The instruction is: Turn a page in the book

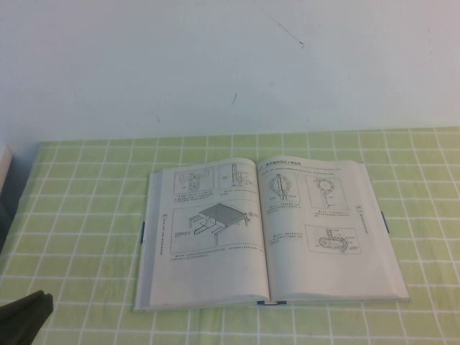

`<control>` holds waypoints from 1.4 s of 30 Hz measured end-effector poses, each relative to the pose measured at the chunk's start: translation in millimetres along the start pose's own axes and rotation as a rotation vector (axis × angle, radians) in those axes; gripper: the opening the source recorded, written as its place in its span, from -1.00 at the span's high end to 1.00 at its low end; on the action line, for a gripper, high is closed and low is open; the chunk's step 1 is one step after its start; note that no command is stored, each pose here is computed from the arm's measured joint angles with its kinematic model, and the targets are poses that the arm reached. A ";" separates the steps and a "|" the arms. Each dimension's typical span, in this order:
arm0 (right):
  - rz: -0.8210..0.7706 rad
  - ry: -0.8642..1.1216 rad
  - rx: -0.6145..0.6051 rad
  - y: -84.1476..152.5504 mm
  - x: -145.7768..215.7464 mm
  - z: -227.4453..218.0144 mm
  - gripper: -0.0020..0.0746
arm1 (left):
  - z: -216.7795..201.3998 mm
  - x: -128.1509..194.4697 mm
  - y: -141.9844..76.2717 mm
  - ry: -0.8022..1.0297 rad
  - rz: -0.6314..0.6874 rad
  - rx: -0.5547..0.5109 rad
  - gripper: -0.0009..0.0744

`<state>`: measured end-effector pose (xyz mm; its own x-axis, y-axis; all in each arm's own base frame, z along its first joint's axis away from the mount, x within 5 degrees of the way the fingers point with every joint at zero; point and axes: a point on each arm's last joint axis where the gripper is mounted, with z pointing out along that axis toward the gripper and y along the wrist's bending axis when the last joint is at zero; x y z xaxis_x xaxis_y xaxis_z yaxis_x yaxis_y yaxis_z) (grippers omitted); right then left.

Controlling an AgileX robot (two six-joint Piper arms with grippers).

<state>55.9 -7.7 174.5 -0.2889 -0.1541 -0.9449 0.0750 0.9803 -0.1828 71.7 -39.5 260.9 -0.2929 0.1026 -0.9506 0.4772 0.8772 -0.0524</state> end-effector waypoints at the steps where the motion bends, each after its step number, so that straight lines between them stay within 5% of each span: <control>1: 0.004 0.012 0.002 0.0 1.8 -0.9 0.95 | 0.0 0.0 0.0 0.000 0.000 0.000 0.99; 30: 0.011 0.075 -0.005 0.6 7.1 -2.8 0.95 | 1.0 2.4 0.0 0.003 0.006 0.000 0.99; 37: 0.013 0.077 -0.006 0.7 7.3 -2.8 0.95 | 12.7 43.2 -0.1 0.038 -0.134 0.016 0.99; 42: 0.013 0.079 -0.006 0.7 7.5 -2.9 0.95 | 15.9 67.0 11.9 -0.089 -0.120 -0.107 0.99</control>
<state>51.1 -7.8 168.1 -0.3621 -0.1312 -0.9228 0.0734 0.9830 -0.1686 70.9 -29.6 191.7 -0.2653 -0.0436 -0.9632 0.3511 0.9260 -0.1386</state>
